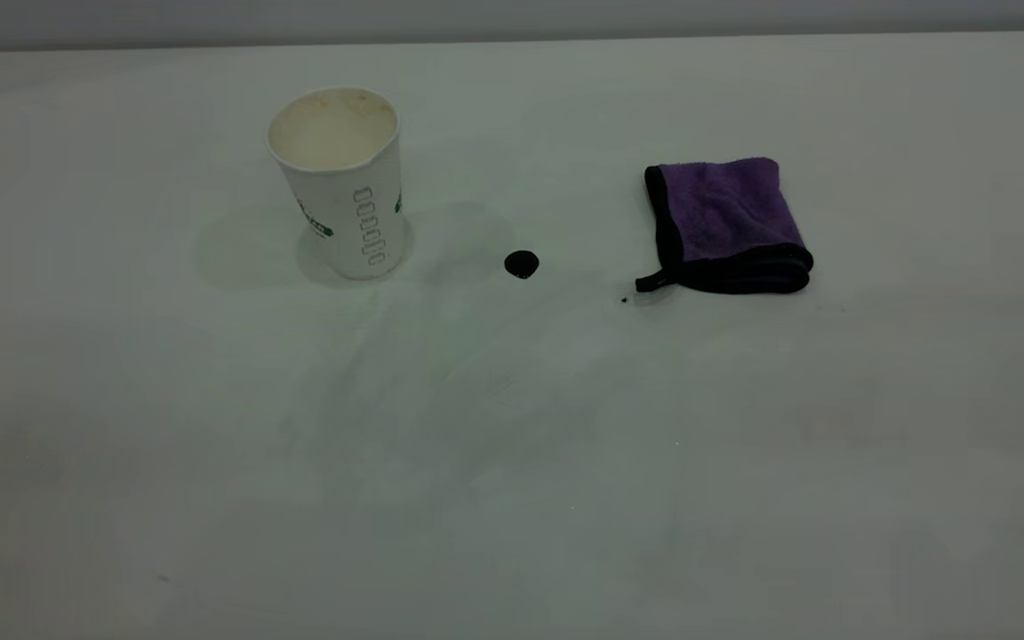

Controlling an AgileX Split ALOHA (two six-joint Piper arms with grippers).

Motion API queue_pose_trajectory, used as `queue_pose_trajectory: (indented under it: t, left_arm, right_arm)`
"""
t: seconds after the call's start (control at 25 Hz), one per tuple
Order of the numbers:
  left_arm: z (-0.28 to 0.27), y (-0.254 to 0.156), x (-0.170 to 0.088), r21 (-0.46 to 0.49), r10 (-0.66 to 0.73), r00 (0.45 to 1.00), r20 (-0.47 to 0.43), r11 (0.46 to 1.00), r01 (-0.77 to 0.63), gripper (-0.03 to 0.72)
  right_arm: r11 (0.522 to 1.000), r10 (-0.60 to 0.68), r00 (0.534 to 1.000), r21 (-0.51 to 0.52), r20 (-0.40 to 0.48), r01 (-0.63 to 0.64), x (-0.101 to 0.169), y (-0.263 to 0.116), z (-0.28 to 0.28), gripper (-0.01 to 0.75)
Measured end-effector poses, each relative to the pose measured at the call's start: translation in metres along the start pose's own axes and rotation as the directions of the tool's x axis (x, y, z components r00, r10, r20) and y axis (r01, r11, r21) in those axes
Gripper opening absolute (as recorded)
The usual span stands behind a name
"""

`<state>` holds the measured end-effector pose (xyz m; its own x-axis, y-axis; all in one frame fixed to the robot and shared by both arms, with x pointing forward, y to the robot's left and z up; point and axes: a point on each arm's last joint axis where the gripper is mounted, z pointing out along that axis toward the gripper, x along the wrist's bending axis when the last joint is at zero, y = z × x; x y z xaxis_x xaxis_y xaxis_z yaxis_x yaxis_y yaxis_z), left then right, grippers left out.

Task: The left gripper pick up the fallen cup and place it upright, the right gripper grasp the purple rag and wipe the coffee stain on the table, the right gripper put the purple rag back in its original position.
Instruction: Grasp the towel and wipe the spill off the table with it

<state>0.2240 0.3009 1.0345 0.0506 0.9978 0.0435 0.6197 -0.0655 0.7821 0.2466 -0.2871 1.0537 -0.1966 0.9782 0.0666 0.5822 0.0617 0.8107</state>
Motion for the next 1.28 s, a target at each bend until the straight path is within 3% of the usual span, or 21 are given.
queue_pose_trajectory:
  t: [0.2, 0.6, 0.96, 1.16, 1.28]
  left_arm:
    - [-0.001, -0.001, -0.001, -0.003, -0.041, 0.998, -0.051, 0.999, 0.041, 0.498]
    - [-0.001, -0.001, -0.001, -0.003, -0.041, 0.998, -0.051, 0.999, 0.041, 0.498]
    - [-0.001, -0.001, -0.001, -0.001, -0.041, 0.998, -0.051, 0.999, 0.041, 0.498]
    - [-0.001, -0.001, -0.001, -0.001, -0.041, 0.998, -0.051, 0.999, 0.041, 0.498]
    - [-0.001, -0.001, -0.001, -0.001, -0.041, 0.998, -0.051, 0.999, 0.041, 0.498]
  right_arm:
    - [0.998, -0.034, 0.999, 0.05, -0.003, 0.034, -0.003, 0.043, 0.026, 0.517]
    - [0.967, -0.061, 0.99, 0.237, -0.128, 0.09, -0.008, 0.103, 0.144, 0.525]
    - [0.88, -0.078, 0.971, 0.442, -0.227, 0.174, -0.013, 0.11, 0.273, 0.524]
    - [0.836, -0.127, 0.952, 0.486, -0.28, 0.255, 0.01, 0.104, 0.344, 0.524]
    - [0.808, -0.117, 0.958, 0.536, -0.263, 0.246, 0.015, 0.097, 0.39, 0.524]
